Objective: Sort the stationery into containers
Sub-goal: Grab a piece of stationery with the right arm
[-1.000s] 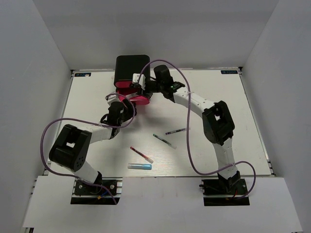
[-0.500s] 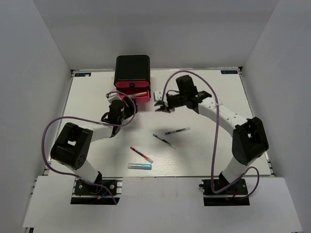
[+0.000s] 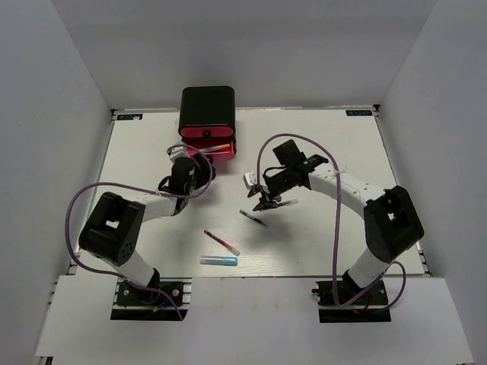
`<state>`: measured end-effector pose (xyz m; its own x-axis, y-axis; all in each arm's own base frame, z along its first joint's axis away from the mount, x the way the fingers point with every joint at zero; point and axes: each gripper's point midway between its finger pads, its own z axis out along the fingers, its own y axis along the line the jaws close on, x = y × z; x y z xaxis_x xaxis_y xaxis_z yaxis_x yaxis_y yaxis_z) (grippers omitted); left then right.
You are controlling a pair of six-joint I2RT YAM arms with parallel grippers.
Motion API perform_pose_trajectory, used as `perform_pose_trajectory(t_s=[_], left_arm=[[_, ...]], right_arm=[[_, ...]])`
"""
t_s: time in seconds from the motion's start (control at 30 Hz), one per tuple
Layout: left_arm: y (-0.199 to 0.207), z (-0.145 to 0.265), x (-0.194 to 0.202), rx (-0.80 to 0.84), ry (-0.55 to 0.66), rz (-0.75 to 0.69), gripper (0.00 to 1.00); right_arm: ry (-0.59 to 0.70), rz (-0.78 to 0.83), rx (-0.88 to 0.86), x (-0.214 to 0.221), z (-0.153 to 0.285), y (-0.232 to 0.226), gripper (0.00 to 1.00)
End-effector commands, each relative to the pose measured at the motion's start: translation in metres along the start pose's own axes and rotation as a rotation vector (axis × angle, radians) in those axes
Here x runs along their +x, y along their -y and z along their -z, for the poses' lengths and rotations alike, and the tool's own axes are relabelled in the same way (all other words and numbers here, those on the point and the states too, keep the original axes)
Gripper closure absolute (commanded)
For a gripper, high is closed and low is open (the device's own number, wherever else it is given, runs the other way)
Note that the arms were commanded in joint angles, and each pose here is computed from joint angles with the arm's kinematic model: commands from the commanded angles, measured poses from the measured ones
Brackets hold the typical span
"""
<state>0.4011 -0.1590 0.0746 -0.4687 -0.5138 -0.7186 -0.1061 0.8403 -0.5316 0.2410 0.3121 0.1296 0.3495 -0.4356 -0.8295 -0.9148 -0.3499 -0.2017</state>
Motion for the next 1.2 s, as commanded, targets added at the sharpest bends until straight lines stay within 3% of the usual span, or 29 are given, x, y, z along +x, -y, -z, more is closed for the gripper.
perform_pose_trajectory(t_s=[0.0, 0.6, 0.8, 1.17], left_arm=[[0.003, 0.008, 0.000, 0.019, -0.021, 0.002, 0.28], [-0.008, 0.033, -0.002, -0.006, -0.005, -0.019, 0.28], [-0.013, 0.038, 0.000, -0.025, -0.009, -0.022, 0.28], [-0.025, 0.050, -0.003, -0.065, 0.020, -0.023, 0.28]], right_arm=[[0.043, 0.022, -0.080, -0.019, -0.008, -0.017, 0.45], [-0.017, -0.028, -0.319, -0.031, -0.092, -0.114, 0.51], [-0.080, -0.048, -0.299, -0.027, -0.120, -0.128, 0.51], [-0.200, -0.115, -0.145, -0.011, -0.161, -0.112, 0.50]])
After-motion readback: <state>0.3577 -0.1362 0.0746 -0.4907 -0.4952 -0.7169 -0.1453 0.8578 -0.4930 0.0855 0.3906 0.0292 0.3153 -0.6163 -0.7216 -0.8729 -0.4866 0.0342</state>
